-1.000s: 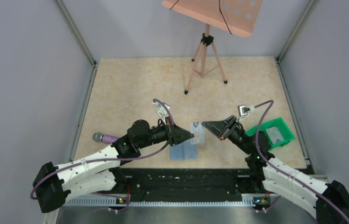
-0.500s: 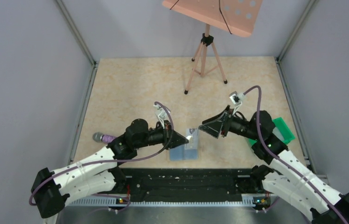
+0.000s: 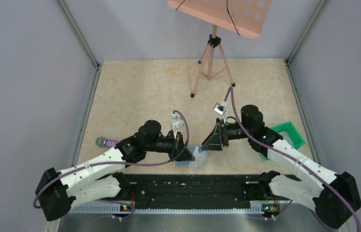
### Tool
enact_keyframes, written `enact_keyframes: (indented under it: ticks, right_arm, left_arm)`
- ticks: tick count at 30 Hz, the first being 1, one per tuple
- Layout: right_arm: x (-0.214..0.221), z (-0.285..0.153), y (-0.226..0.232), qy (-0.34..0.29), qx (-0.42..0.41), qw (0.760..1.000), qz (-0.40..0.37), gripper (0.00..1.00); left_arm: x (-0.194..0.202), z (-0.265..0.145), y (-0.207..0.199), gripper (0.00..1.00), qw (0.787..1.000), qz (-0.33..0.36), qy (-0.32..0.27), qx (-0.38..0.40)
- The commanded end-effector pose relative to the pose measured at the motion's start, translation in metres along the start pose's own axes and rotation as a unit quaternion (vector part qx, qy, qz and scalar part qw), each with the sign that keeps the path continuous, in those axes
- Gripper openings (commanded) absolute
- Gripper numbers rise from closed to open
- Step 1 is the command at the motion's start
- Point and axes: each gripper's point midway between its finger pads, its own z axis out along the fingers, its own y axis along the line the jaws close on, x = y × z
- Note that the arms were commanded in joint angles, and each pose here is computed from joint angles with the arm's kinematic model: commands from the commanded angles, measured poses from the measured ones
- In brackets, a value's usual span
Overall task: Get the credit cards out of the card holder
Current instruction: Remove the credit card from the card holder.
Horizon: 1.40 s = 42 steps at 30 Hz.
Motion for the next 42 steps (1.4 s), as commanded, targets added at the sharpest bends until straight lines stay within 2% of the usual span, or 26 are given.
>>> enact_keyframes:
  ticks: [1,11,13,16,19,22,25,28,30,32,35,36,37,40,42]
  right_arm:
    - [-0.004,-0.002,0.016,0.013,-0.054,0.998,-0.039,0.47]
    - [0.012,0.001,0.005,0.035,-0.054,0.998,-0.016,0.25]
    - [0.014,0.0,0.005,0.035,-0.055,0.998,-0.015,0.25]
    - [0.017,0.0,0.004,0.037,-0.053,0.998,-0.013,0.32]
    - [0.02,0.0,0.001,0.041,-0.049,0.998,-0.007,0.32]
    - [0.021,0.0,0.001,0.041,-0.049,0.998,-0.005,0.21]
    - [0.018,-0.001,0.005,0.036,-0.053,0.998,-0.01,0.01]
    - [0.012,-0.002,0.009,0.02,-0.053,0.998,-0.016,0.0]
    - [0.006,-0.002,0.005,0.003,-0.032,0.999,-0.014,0.0]
    - [0.0,-0.002,-0.002,-0.013,-0.009,1.0,-0.003,0.0]
    - [-0.011,-0.003,-0.017,-0.035,0.027,0.999,0.02,0.0]
    - [-0.014,-0.005,-0.024,-0.043,0.04,0.998,0.03,0.0]
    - [-0.017,-0.007,-0.031,-0.052,0.055,0.996,0.041,0.0]
    - [-0.029,-0.023,-0.058,-0.092,0.112,0.987,0.075,0.0]
    - [-0.038,-0.04,-0.072,-0.126,0.146,0.977,0.093,0.0]
  left_arm:
    - [-0.009,0.001,-0.02,0.0,0.999,0.02,0.012,0.044]
    - [-0.008,0.007,-0.018,0.0,0.998,0.015,0.029,0.05]
    - [-0.008,0.007,-0.019,0.0,0.998,0.017,0.031,0.052]
    - [-0.008,0.008,-0.018,0.0,0.998,0.017,0.033,0.052]
    - [-0.007,0.009,-0.017,0.0,0.998,0.018,0.037,0.054]
    - [-0.006,0.01,-0.018,0.0,0.997,0.02,0.041,0.058]
    - [-0.007,0.011,-0.016,0.0,0.997,0.021,0.041,0.056]
    - [-0.007,0.011,-0.011,0.0,0.998,0.015,0.042,0.045]
    - [-0.01,0.011,-0.006,0.08,0.999,0.01,0.039,0.029]
    - [-0.014,0.01,-0.002,0.24,0.999,0.012,0.031,0.017]
    - [-0.022,0.007,0.001,0.42,1.0,0.02,0.018,0.0]
    - [-0.024,0.006,0.003,0.64,1.0,0.025,0.014,-0.009]
    - [-0.027,0.005,0.007,0.74,0.999,0.027,0.01,-0.022]
    - [-0.032,0.0,0.02,0.98,0.997,0.037,0.006,-0.073]
    - [-0.037,-0.003,0.031,0.99,0.993,0.045,-0.001,-0.109]
